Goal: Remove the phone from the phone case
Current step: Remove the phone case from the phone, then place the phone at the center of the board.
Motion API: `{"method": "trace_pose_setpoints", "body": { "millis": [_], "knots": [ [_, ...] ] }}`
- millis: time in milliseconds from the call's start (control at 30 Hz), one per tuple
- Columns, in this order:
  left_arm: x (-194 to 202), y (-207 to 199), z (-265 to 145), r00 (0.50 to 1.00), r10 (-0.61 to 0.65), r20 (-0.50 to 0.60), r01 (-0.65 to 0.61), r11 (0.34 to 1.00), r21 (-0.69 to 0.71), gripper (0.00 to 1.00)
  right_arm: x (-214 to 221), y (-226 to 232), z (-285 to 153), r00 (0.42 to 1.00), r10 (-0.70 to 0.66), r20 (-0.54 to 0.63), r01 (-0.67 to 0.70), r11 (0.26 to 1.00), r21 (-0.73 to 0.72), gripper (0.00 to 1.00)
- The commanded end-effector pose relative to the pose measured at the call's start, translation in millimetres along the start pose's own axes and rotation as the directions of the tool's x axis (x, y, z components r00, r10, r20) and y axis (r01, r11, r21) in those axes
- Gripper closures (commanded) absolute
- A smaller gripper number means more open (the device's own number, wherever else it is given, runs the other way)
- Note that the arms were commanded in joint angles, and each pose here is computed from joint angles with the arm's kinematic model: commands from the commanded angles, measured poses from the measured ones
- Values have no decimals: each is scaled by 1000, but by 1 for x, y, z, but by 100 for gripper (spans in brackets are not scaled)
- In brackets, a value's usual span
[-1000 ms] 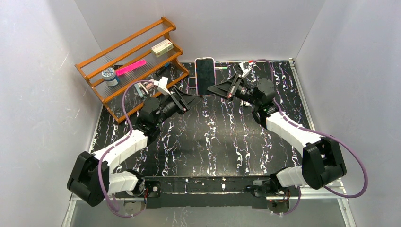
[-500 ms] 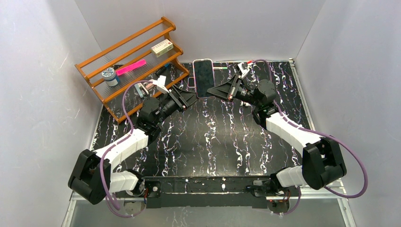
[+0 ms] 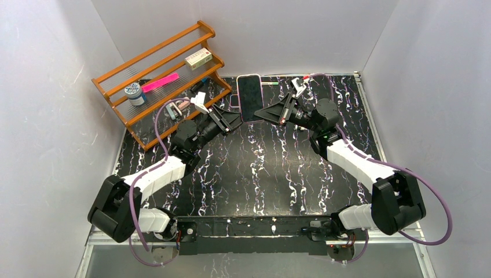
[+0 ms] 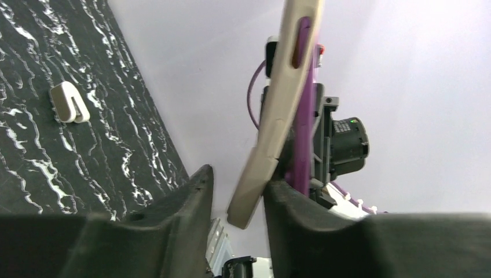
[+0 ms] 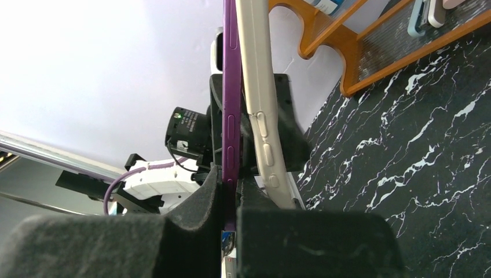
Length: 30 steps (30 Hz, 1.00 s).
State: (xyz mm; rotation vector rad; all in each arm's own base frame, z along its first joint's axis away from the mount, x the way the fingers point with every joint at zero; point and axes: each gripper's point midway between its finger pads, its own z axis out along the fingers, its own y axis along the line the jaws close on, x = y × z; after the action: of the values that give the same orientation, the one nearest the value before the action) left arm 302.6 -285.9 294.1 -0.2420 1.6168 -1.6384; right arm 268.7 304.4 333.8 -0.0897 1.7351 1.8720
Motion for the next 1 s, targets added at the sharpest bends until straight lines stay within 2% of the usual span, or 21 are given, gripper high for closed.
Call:
{"method": "trace_pose_setpoints", "body": {
  "millis": [0,100,333,600,733,967],
  "knots": [
    [-11,-26,4,998,33,44,-37,995,90,77,16,26,-5,994,-93,-56,87,992,-95,99],
    [-11,-16,2,997,49,60,-53,996,65,100,16,27,-6,993,-102,-55,96,991,-95,99],
    [-10,34,-9,987,134,85,-124,985,-121,100,29,11,-15,992,-97,-77,94,995,-40,99],
    [-17,88,-16,972,229,41,-198,907,-372,100,49,-27,-31,986,-92,-137,105,990,96,99],
    [-5,122,-23,967,244,-74,-249,843,-477,100,56,-60,-49,989,-66,-130,90,977,194,99],
    [42,157,-38,960,134,-246,-244,830,-501,100,50,-130,-88,994,-88,-65,107,898,428,99]
  ]
}}
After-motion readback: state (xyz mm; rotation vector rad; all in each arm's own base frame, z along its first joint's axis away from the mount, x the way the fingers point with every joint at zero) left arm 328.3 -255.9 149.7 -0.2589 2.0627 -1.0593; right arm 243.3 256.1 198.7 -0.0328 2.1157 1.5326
